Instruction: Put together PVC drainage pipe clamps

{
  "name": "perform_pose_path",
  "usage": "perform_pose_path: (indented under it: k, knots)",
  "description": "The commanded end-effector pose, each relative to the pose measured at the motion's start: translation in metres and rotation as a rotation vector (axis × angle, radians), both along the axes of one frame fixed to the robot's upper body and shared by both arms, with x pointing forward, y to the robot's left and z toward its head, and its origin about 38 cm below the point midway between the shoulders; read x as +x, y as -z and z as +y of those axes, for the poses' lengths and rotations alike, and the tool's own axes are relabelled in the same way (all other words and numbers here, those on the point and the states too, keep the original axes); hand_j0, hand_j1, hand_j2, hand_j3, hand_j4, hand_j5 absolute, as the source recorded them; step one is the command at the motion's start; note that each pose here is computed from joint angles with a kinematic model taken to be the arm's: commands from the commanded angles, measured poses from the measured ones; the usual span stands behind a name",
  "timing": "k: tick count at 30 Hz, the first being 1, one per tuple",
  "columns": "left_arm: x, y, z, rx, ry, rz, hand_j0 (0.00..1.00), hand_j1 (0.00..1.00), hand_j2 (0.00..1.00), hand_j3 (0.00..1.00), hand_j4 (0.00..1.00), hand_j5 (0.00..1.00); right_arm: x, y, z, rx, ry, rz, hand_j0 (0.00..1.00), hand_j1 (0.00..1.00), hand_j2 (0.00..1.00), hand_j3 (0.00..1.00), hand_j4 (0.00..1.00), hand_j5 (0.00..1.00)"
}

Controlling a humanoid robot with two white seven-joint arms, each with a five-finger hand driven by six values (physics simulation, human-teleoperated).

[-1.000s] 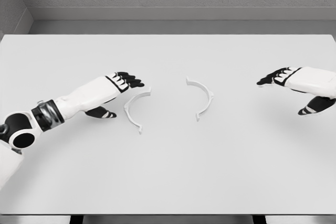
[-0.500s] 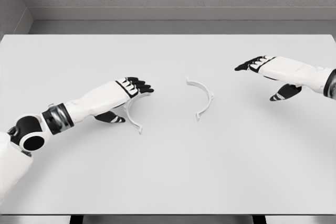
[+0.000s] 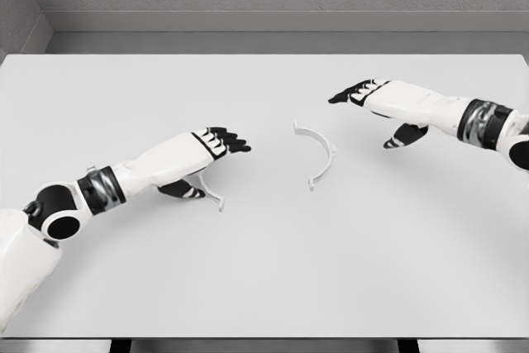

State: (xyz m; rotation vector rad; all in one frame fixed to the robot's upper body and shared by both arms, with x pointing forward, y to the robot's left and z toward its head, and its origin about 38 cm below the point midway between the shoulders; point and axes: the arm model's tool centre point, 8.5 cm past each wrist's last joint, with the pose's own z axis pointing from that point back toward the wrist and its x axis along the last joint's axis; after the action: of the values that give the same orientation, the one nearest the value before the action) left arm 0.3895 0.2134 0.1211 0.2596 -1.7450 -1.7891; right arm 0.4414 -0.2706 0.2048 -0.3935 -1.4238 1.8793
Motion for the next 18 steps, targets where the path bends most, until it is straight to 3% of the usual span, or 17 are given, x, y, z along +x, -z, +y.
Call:
perform_pose_path:
  k: [1,7,18]
  knots:
    - [0.000,0.001,-0.004,-0.015,0.003,0.007,1.00,1.00,1.00,1.00,1.00,1.00,0.003,0.011,0.011,0.003,-0.002,0.015,1.00,1.00,1.00,1.00,1.00,1.00]
    - [0.001,0.000,-0.010,-0.021,0.009,0.001,1.00,1.00,1.00,1.00,1.00,1.00,0.010,0.025,0.020,0.007,0.005,0.042,1.00,1.00,1.00,1.00,1.00,1.00]
    - [0.007,0.006,-0.027,-0.048,0.011,0.014,1.00,1.00,1.00,1.00,1.00,1.00,0.019,0.033,0.032,0.042,0.014,0.066,1.00,1.00,1.00,1.00,1.00,1.00]
